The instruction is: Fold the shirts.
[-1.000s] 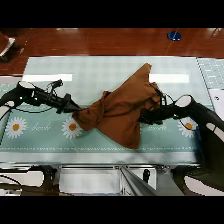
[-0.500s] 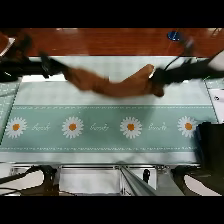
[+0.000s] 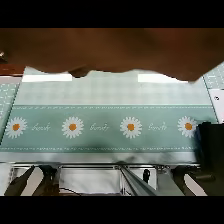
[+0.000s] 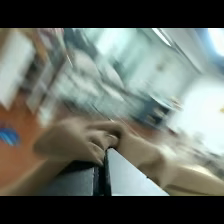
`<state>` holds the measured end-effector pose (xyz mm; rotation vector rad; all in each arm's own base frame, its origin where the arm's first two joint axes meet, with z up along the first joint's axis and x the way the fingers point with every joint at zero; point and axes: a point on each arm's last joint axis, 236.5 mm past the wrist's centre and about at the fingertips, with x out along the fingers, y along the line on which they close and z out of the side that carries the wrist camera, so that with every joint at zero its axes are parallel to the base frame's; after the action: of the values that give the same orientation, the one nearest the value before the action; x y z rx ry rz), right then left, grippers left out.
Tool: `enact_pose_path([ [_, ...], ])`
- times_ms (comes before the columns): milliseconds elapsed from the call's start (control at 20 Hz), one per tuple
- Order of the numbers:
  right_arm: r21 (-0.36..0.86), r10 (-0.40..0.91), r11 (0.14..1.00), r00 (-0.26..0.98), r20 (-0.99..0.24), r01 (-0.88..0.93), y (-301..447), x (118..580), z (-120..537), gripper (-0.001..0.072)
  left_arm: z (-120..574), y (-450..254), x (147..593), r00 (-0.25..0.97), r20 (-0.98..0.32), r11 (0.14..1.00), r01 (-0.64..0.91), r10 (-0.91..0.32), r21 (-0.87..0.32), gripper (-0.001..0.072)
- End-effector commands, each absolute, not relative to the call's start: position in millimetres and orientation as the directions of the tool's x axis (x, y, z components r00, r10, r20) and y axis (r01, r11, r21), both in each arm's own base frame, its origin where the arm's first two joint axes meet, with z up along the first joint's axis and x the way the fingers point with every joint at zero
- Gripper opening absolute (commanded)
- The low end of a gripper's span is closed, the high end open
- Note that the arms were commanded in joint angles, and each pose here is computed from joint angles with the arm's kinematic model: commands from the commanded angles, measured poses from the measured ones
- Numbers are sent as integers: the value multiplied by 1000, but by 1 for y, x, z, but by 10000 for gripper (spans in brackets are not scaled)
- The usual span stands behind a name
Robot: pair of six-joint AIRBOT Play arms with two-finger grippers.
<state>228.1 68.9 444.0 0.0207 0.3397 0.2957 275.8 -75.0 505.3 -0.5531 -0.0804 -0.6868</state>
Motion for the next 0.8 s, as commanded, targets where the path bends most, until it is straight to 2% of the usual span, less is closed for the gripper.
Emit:
enact_pose_path([
  [0, 14, 173, 984, 947, -271, -176, 39, 157, 457, 21, 539, -118, 197, 777, 321, 737, 622, -541, -264, 19],
  [150, 11, 171, 984, 934, -313, -177, 38, 132, 444, 21, 535, -137, 161, 826, 283, 839, 533, -488, -108, 18],
  [300, 24, 177, 983, 898, -404, -183, 39, 126, 421, 21, 522, -127, 149, 881, 229, 899, 435, -414, -45, 18],
  [550, 93, 255, 965, 788, -561, -246, 59, 143, 372, 21, 487, -100, 171, 936, 105, 936, 344, -336, -68, 19],
  [750, 177, 319, 944, 635, -703, -279, 76, 176, 303, 21, 424, -81, 221, 938, -56, 924, 326, -343, -199, 18],
])
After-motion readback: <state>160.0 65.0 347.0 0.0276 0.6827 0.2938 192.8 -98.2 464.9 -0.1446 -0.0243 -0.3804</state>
